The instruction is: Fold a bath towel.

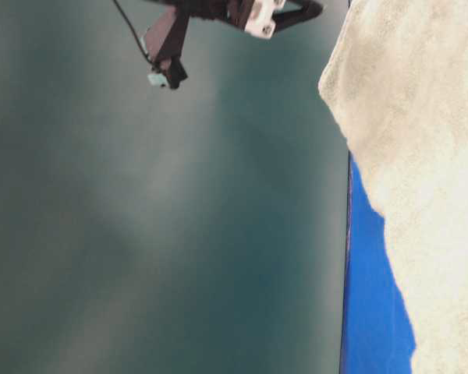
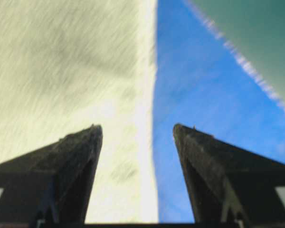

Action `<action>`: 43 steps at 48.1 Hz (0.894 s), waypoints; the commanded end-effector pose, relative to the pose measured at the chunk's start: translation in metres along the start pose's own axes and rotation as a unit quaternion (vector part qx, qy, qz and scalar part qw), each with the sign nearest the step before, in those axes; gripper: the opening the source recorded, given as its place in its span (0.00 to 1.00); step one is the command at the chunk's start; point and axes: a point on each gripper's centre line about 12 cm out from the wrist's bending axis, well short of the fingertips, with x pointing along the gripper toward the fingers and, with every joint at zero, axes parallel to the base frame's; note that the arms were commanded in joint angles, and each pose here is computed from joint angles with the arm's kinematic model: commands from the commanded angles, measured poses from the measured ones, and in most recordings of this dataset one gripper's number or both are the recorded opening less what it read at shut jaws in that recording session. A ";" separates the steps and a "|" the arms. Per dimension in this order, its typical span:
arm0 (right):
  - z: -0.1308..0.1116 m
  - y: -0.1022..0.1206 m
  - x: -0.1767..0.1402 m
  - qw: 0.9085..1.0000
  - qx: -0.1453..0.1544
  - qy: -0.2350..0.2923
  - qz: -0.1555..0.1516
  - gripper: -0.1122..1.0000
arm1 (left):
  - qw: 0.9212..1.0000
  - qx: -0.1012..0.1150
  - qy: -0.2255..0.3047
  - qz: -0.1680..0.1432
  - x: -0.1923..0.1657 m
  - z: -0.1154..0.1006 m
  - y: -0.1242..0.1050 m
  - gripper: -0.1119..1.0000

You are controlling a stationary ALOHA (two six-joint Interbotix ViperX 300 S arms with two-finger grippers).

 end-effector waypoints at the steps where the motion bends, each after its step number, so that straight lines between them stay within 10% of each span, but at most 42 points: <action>1: 0.004 -0.002 -0.010 1.000 0.008 -0.019 0.008 0.66 | 1.000 -0.001 -0.009 -0.003 -0.003 0.004 -0.001 0.86; 43: -0.079 -0.016 0.098 0.996 0.051 0.062 0.046 0.66 | 1.000 -0.003 -0.023 -0.020 -0.002 0.009 -0.006 0.86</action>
